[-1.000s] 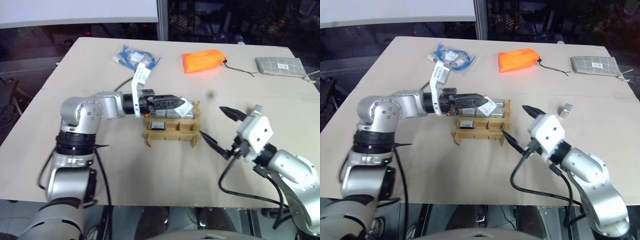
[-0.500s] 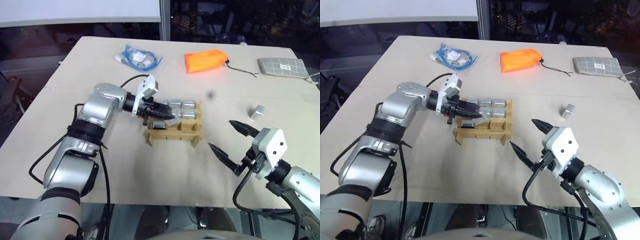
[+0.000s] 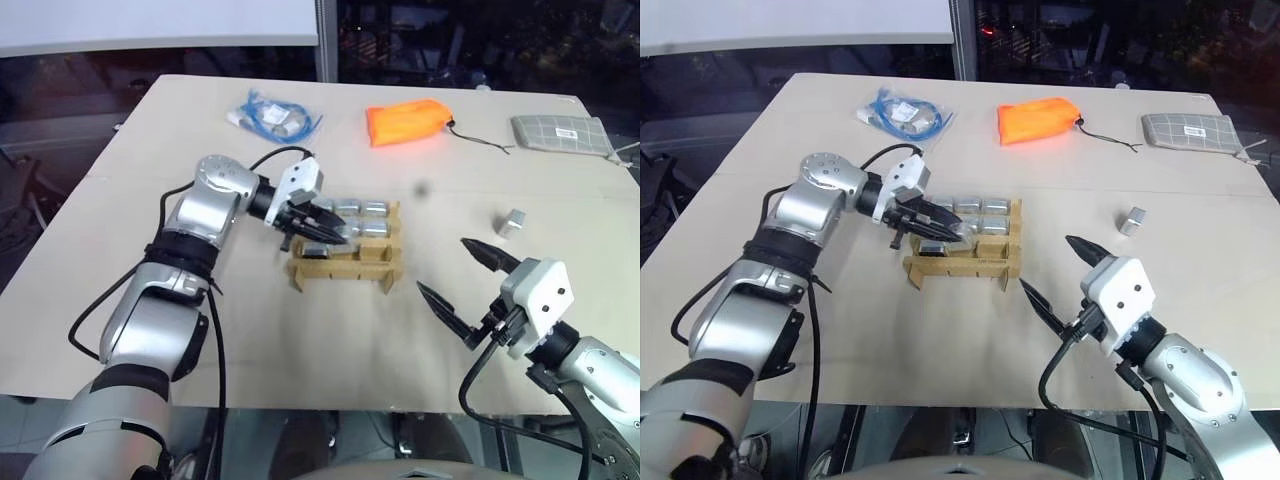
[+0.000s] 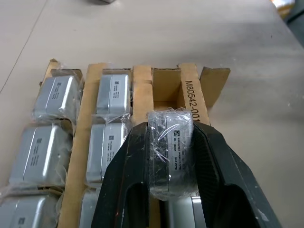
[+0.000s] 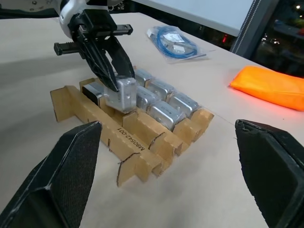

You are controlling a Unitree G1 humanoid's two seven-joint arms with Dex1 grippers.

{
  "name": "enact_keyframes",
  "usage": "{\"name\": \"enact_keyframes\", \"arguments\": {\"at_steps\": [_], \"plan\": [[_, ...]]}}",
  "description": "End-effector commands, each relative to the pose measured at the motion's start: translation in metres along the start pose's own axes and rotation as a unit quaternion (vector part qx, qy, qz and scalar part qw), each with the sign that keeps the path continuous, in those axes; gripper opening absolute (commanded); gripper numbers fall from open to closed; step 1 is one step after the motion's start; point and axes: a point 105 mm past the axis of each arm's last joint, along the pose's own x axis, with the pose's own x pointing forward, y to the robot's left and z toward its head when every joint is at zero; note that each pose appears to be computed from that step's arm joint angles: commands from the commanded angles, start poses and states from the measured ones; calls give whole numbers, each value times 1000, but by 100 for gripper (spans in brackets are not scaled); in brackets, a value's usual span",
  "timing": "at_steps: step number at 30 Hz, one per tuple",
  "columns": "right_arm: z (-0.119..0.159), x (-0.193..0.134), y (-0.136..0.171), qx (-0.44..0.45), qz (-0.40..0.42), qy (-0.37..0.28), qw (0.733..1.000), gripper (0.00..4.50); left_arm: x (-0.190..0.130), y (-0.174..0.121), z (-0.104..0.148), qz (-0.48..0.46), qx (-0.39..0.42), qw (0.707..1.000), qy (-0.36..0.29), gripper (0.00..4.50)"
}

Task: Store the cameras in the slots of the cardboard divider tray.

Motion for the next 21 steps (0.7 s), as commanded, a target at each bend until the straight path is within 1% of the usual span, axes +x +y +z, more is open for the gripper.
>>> {"name": "enact_keyframes", "arguments": {"at_steps": [1,2,3,4,7,9,13,17,21], "plan": [[7,0,0,-9,-6,-18,1000,446,2,1,-4,3,9,1000,27,72],[6,-1,-1,-8,-6,-16,1000,446,3,1,-3,2,9,1000,27,72],[5,-1,-1,-7,-7,-15,1000,450,3,1,-2,2,10,1000,27,178],[4,-1,-2,-7,-8,-13,1000,450,3,1,-1,5,12,1000,26,211],[1,-1,-4,-6,-9,-10,1000,450,2,-1,2,8,18,1000,24,365],[0,0,-7,-9,-15,-8,1000,450,0,1,9,23,23,999,8,449],[-4,3,-11,-13,-19,-4,1000,450,-3,-3,20,27,19,999,-17,449],[-7,8,-15,-9,-15,-3,1000,450,-6,-10,12,35,16,999,-12,449],[-7,11,-17,-8,-1,-3,1000,450,-4,-18,4,44,39,998,-1,449]]}}
